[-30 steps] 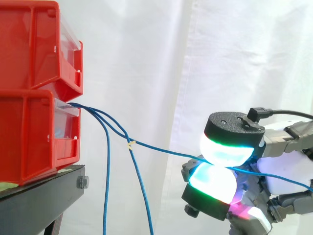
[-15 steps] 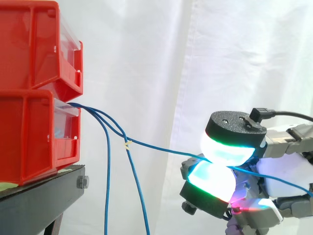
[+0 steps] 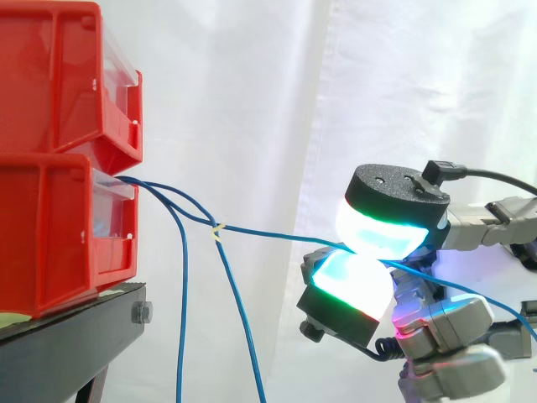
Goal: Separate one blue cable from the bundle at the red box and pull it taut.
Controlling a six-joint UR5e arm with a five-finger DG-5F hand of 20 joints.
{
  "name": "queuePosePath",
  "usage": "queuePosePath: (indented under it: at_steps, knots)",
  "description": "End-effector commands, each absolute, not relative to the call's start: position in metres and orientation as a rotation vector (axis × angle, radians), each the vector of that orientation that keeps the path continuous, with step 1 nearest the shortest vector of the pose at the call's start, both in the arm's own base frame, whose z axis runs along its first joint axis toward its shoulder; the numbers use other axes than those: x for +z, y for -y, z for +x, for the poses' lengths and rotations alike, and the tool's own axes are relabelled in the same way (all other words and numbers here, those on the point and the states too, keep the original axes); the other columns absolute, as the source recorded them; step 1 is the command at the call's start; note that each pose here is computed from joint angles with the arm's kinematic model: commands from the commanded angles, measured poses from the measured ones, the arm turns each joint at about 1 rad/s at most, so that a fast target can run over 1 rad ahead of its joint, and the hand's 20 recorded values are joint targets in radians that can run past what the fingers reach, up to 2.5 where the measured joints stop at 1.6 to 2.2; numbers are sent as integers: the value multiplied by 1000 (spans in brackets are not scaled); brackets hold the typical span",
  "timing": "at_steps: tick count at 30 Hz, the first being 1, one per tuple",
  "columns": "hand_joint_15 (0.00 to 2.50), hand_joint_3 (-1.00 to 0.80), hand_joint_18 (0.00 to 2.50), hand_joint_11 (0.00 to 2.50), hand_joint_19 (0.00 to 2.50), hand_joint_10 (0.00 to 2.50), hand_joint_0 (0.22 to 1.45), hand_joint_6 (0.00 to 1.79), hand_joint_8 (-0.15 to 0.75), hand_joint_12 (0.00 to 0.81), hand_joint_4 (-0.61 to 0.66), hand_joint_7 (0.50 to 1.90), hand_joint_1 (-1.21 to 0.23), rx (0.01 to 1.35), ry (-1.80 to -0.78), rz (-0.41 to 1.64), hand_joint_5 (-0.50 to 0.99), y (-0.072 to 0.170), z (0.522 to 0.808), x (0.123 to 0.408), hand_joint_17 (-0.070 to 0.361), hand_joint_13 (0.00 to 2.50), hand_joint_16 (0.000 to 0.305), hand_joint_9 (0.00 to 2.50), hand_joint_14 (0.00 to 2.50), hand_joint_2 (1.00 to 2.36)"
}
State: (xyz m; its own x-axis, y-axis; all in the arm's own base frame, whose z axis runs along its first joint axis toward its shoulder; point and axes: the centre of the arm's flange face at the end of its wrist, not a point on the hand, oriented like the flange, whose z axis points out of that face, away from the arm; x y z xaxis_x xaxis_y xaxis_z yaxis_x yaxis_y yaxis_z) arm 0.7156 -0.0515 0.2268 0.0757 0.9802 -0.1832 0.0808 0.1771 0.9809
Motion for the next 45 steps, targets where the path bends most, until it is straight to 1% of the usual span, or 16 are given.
queuePosePath:
  at_steps: [1,2,3,5,6,7,8,9,11,12,14,18,21,27,35,45]
  knots:
    - [1621,-69,1056,2137,753,5,596,834,345,383,-78,1324,-735,978,-1280,1166,-79,52,716,227,123,1457,54,1356,8,1027]
    - [1748,-73,1080,2206,819,0,596,834,353,389,-75,1328,-733,979,-1281,1165,-80,51,716,227,125,1479,56,1352,0,1026]
    - [1734,-74,1103,2199,857,32,596,834,353,384,-75,1327,-733,979,-1281,1165,-80,51,716,227,126,1443,56,1344,185,1026]
    - [1636,-78,1167,2151,990,262,597,835,343,391,-74,1320,-735,979,-1281,1165,-80,51,716,227,130,1304,58,1288,807,1025]
    - [1634,-78,1178,2140,1020,297,597,835,350,400,-73,1320,-735,980,-1280,1164,-80,51,716,228,130,1282,58,1280,900,1025]
    - [1582,-83,1224,2086,1104,499,599,835,346,404,-71,1320,-735,978,-1282,1166,-81,52,715,226,129,1226,57,1234,1202,1025]
    - [1563,-80,1239,2092,1144,518,598,835,344,408,-71,1318,-734,979,-1281,1165,-81,51,716,227,129,1202,57,1229,1309,1025]
    - [1510,-86,1278,2030,1234,701,599,835,345,410,-71,1317,-733,978,-1282,1166,-81,51,716,227,126,1122,56,1191,1680,1025]
    - [1510,-88,1364,1973,1413,1020,600,835,343,426,-67,1326,-731,977,-1281,1166,-82,52,715,227,119,1021,53,1127,2143,1025]
    - [1551,-87,1423,1925,1506,1179,600,835,338,420,-66,1327,-731,978,-1282,1166,-82,51,716,227,116,1002,51,1098,2185,1026]
    - [1523,-92,1442,1864,1601,1487,601,836,337,424,-65,1323,-728,979,-1281,1165,-83,51,715,228,110,915,49,1048,2479,1026]
    - [1613,-98,1503,1854,1766,1876,604,837,333,431,-68,1315,-728,976,-1283,1167,-84,52,715,226,107,840,47,995,2500,1026]
    - [1657,-100,1497,1877,1741,1991,606,837,330,443,-66,1314,-729,977,-1281,1166,-85,52,715,227,105,828,47,972,2500,1026]
    - [1638,-96,1496,1904,1754,2030,608,836,332,444,-63,1316,-731,978,-1282,1166,-84,51,716,227,103,821,46,962,2500,1027]
    - [1574,-63,1526,1743,1698,2188,609,838,342,447,-58,1314,-741,978,-1282,1166,-75,51,716,227,110,832,49,940,2500,1025]
    - [1624,-63,1527,1746,1685,2205,612,838,349,448,-61,1315,-748,977,-1281,1166,-72,52,715,227,114,837,51,948,2500,1024]
